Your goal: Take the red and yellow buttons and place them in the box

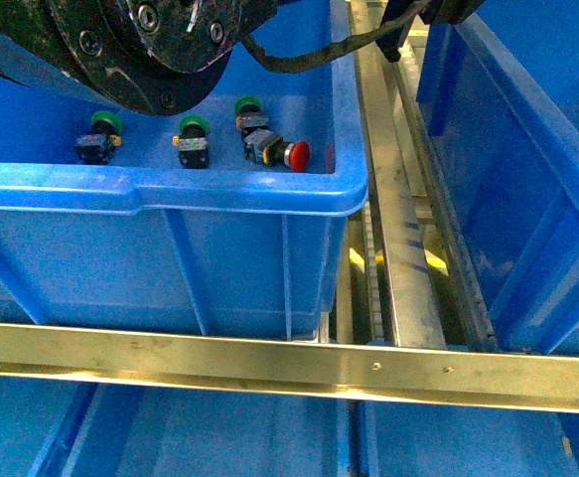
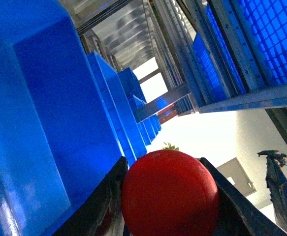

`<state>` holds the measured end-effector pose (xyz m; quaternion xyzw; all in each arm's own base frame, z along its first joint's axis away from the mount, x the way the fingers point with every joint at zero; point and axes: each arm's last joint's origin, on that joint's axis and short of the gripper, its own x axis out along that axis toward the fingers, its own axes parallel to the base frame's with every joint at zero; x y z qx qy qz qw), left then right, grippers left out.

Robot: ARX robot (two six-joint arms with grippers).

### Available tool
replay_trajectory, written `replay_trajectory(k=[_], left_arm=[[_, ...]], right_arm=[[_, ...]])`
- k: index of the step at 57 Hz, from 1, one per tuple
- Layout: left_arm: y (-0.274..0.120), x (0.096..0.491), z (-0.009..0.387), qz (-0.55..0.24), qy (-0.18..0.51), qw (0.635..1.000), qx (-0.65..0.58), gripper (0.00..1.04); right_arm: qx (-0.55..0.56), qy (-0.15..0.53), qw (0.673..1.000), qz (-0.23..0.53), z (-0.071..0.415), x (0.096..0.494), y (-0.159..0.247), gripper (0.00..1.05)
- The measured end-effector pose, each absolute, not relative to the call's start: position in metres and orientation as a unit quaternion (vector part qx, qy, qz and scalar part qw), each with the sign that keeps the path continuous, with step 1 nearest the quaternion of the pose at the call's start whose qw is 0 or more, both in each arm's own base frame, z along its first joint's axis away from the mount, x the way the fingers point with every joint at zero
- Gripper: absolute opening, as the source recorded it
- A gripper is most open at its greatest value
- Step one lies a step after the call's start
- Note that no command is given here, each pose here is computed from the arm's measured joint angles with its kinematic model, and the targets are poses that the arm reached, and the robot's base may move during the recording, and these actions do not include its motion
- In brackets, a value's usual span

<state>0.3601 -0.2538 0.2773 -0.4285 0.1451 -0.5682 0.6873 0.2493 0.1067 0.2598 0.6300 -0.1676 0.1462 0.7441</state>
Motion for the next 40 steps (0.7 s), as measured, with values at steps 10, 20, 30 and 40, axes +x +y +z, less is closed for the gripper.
replay_trajectory(k=[10,20,30,40], left_arm=[[-0.254,0.36,0.276,-0.566,0.148,0.688,-0.429,0.33],[-0.253,0.359,0.274,-0.562,0.152,0.69,-0.43,0.33],[-0.252,0.356,0.281,-0.566,0.145,0.688,-0.431,0.33],[-0.254,0.353,0.285,-0.565,0.15,0.683,-0.437,0.4]], right_arm=[[0.624,-0.168,0.748,0.15,0.262,0.251,0.108,0.99],[0.621,-0.164,0.754,0.139,0.26,0.253,0.106,0.73],[0.62,-0.169,0.754,0.136,0.261,0.251,0.103,0.41],[0.617,-0.172,0.756,0.137,0.262,0.246,0.098,0.34]])
